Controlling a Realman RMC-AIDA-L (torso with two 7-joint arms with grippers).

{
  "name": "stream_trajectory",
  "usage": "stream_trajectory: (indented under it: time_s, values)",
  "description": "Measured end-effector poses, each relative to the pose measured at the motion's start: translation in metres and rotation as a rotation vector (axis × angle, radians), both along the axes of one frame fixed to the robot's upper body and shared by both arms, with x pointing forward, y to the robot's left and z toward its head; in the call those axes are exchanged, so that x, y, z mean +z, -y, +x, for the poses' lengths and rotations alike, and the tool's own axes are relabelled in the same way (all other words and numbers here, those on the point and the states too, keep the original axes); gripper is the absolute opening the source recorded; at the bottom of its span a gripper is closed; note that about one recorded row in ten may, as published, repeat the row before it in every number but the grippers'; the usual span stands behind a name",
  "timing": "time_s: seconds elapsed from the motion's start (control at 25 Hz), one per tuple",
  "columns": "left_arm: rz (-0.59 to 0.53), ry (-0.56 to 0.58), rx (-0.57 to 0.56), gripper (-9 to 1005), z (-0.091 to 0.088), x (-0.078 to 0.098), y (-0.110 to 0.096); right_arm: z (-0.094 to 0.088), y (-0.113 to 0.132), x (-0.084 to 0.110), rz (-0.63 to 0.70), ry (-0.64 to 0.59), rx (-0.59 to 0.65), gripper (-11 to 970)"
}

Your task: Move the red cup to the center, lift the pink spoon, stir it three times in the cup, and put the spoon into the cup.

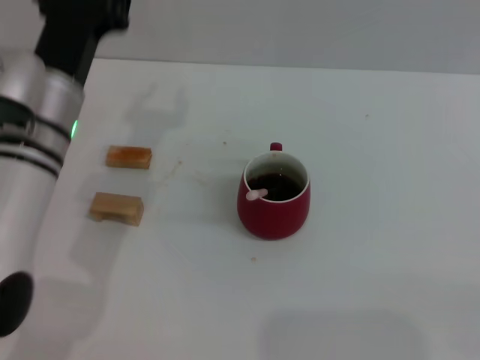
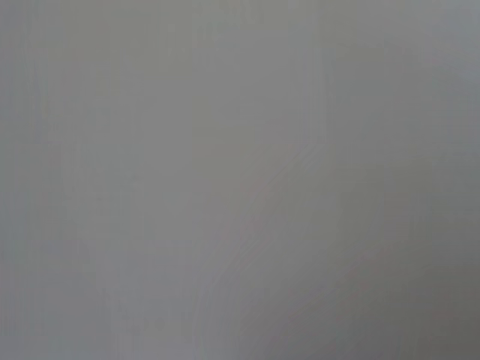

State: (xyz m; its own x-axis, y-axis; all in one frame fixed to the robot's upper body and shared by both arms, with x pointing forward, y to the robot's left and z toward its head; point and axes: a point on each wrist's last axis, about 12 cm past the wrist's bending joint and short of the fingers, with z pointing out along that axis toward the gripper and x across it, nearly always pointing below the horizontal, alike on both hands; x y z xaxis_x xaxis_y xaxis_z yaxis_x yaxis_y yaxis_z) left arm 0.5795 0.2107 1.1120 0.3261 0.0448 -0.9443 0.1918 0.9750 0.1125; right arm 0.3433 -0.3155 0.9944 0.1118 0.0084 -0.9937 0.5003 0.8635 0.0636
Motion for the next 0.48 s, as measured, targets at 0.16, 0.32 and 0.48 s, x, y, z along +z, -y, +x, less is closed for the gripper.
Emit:
stream_trajectory:
  time_s: [0.16,0.32,0.48]
  values:
    - [0.013,-0.152,0.038,523,-0.003,-0.04,-0.032,0.002,-0.002,0.001,-0.009,0.006,0.03,0]
    - [-0.066,-0.23,0.07,614,-0.009,-0.056,-0.053,0.003,-0.004,0.002,-0.018,0.008,0.052,0]
    - [-0.038,-0.248,0.107,703,-0.015,-0.065,-0.064,0.004,-0.006,0.002,-0.019,0.01,0.069,0]
